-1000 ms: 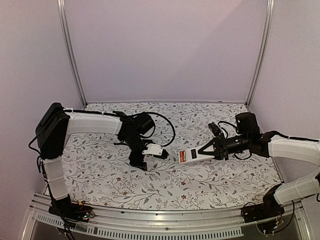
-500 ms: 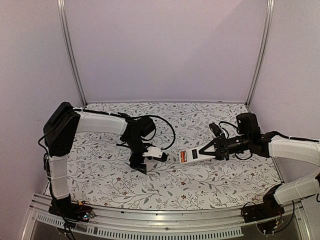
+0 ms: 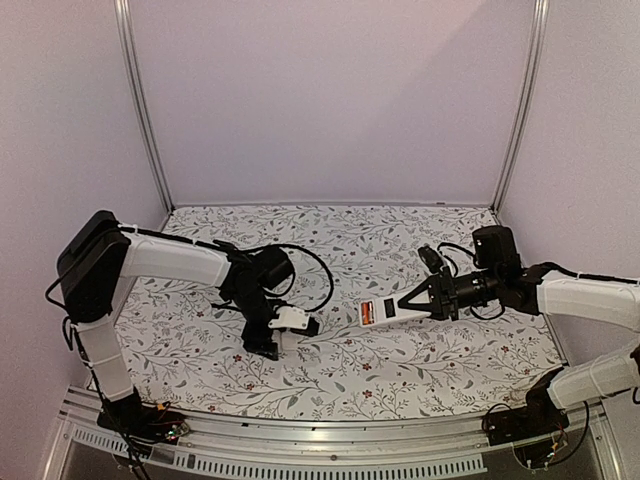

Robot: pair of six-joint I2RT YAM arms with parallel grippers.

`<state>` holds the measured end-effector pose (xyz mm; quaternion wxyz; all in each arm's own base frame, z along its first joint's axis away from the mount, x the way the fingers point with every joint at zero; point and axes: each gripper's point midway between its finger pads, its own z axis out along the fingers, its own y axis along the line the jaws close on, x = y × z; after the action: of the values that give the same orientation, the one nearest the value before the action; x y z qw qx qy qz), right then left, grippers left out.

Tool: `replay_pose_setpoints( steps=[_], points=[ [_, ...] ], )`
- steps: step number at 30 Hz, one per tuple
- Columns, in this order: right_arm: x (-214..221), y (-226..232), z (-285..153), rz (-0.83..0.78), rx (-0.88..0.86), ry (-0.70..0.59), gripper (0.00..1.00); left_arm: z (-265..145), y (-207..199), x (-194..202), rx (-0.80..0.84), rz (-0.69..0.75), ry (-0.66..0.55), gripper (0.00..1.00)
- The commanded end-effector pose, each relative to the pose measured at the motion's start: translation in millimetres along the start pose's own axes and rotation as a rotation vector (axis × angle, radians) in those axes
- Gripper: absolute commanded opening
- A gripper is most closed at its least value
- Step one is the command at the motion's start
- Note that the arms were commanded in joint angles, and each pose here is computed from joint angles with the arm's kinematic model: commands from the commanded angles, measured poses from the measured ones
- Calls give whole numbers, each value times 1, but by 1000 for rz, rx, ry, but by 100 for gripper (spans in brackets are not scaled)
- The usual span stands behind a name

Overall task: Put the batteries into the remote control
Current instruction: Pick up the battery cover from the center of the board.

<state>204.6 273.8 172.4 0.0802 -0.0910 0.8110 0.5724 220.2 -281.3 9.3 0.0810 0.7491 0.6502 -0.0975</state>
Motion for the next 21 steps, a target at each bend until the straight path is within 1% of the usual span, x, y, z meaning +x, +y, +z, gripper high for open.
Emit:
replay_pose_setpoints(
  steps=[1,6,10,14,19,21],
  points=[
    [-1,-2,0,-8,-4,-2,0,-2,7,-8,-79,-39,-12,80],
    [-2,-3,0,-3,3,-8,0,7,17,-10,-103,-115,2,82],
    [-1,-6,1,0,7,-6,0,15,13,-15,-112,-119,-11,81],
    [-1,-7,1,0,10,-6,0,20,12,-14,-116,-117,-18,75],
    [0,-7,1,2,7,-2,0,24,10,-11,-91,-117,1,63],
    [-1,-6,1,-2,4,0,0,24,9,-10,-78,-128,8,61]
  ],
)
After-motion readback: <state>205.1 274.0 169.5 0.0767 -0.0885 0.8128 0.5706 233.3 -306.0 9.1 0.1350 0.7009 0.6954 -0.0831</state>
